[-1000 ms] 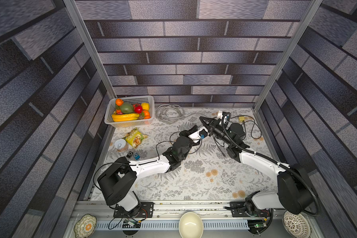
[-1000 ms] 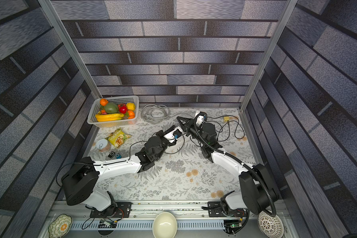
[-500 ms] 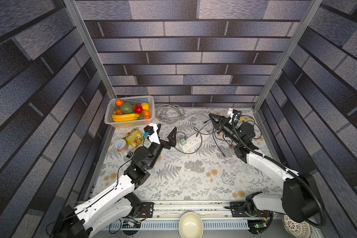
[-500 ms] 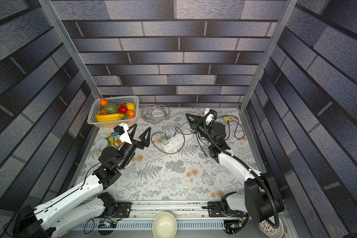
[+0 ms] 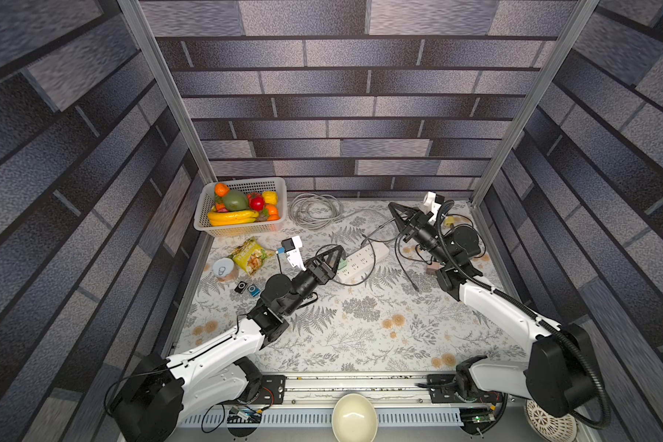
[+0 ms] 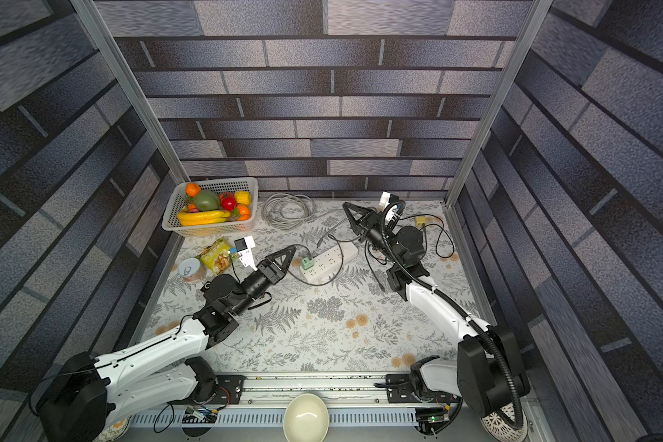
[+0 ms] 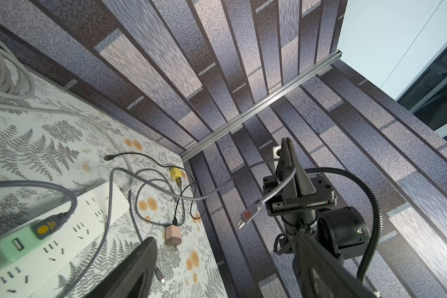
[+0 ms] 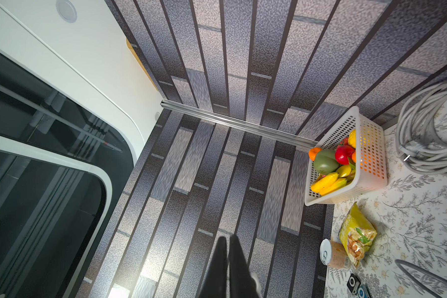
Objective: Charge mp3
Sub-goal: Pick up the charging cable from the center of the board.
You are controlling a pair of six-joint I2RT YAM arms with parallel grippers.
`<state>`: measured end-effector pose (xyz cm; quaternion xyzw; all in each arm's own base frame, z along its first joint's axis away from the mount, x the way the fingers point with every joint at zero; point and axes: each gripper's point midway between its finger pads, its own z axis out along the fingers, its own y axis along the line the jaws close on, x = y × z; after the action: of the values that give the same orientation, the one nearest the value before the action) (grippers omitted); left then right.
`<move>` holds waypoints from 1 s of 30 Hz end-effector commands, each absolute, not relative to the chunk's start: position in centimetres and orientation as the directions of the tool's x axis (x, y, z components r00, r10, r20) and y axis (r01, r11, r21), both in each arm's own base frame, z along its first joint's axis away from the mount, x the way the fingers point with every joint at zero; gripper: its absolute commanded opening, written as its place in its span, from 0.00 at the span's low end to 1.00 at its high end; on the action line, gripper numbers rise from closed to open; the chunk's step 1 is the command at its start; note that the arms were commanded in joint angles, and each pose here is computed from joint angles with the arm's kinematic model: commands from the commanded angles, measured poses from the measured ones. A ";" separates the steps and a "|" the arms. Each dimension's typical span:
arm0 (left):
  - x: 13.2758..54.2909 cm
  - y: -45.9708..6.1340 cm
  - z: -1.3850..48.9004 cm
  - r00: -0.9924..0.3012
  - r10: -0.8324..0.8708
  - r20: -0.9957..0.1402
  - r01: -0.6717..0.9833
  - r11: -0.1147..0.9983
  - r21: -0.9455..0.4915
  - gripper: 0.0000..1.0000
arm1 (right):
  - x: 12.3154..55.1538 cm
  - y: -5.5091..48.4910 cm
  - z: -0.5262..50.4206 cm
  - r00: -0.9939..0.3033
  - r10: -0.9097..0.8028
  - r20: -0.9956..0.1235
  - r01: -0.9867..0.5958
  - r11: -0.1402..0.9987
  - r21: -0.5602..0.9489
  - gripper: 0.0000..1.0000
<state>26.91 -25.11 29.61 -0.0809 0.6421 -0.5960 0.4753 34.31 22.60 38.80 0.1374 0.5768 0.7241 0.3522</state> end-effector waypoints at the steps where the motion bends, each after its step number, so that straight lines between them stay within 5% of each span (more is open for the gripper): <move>1: 25.6 -26.5 33.8 -0.578 -0.688 -0.439 0.529 0.094 -0.843 0.87 | 33.2 22.4 41.1 -0.694 0.671 -0.259 -0.422 -0.089 0.902 0.00; 16: 25.3 -30.2 36.4 -0.752 -0.622 -0.217 0.426 -0.208 -0.880 0.81 | 33.0 22.3 41.2 -0.684 0.676 -0.274 -0.450 -0.095 0.888 0.00; 30: 28.1 -33.2 33.7 -0.815 -0.578 -0.049 0.262 -0.292 -0.920 0.75 | 32.8 22.4 41.3 -0.683 0.674 -0.282 -0.459 -0.096 0.883 0.00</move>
<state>28.37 -32.90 30.95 -0.1504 0.5729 -0.7556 0.2796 33.69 22.34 39.82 0.1237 0.5685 0.7261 0.3665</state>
